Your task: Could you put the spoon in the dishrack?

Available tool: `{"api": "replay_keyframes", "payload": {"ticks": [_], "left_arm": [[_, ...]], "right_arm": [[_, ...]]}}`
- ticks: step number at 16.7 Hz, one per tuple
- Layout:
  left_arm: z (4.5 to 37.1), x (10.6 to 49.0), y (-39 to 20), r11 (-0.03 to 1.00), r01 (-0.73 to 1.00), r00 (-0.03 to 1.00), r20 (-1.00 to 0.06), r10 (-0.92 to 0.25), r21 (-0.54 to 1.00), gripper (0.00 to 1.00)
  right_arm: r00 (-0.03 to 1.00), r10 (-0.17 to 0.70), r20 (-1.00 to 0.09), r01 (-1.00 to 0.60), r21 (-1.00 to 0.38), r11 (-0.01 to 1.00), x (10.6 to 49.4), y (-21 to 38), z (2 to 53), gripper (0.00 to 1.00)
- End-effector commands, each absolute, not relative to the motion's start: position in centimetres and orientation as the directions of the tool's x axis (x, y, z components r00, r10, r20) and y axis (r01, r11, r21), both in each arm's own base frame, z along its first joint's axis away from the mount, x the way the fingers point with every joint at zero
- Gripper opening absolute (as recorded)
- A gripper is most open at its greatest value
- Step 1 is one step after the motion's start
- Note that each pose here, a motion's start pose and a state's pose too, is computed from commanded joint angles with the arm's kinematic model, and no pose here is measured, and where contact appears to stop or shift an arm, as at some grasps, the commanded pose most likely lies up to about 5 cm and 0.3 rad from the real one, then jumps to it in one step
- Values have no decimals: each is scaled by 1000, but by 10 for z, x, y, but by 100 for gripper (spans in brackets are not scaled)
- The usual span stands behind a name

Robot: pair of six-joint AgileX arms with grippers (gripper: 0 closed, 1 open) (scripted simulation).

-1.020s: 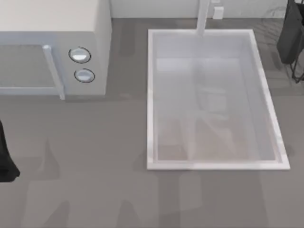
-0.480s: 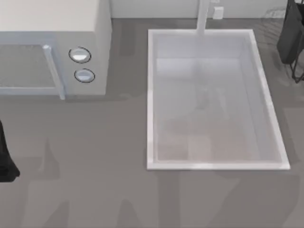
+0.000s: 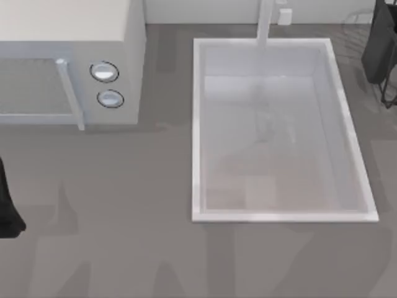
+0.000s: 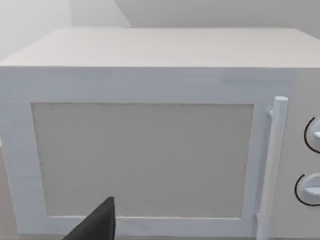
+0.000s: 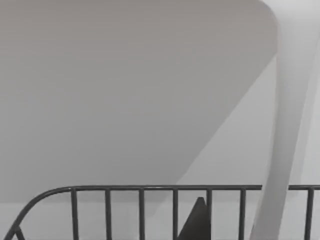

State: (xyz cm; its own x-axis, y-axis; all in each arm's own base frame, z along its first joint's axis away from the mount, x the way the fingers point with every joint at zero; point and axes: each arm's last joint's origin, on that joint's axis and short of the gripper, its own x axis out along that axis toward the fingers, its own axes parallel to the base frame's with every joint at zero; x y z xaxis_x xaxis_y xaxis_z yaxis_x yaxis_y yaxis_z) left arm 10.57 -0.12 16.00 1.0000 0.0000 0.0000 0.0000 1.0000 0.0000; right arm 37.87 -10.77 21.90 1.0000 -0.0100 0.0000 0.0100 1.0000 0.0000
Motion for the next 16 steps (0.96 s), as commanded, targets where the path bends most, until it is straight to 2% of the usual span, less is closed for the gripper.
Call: {"api": "replay_keyframes", "payload": {"ticks": [10,16], "left_arm": [[160,106,-1,1000,0,1000,0,0,0,100],[160,106,-1,1000,0,1000,0,0,0,100]], "right_arm": [[1000,-10,0,10,0,1000,379,-108,219,98],[1000,-10,0,10,0,1000,379,-108,219,100]]}}
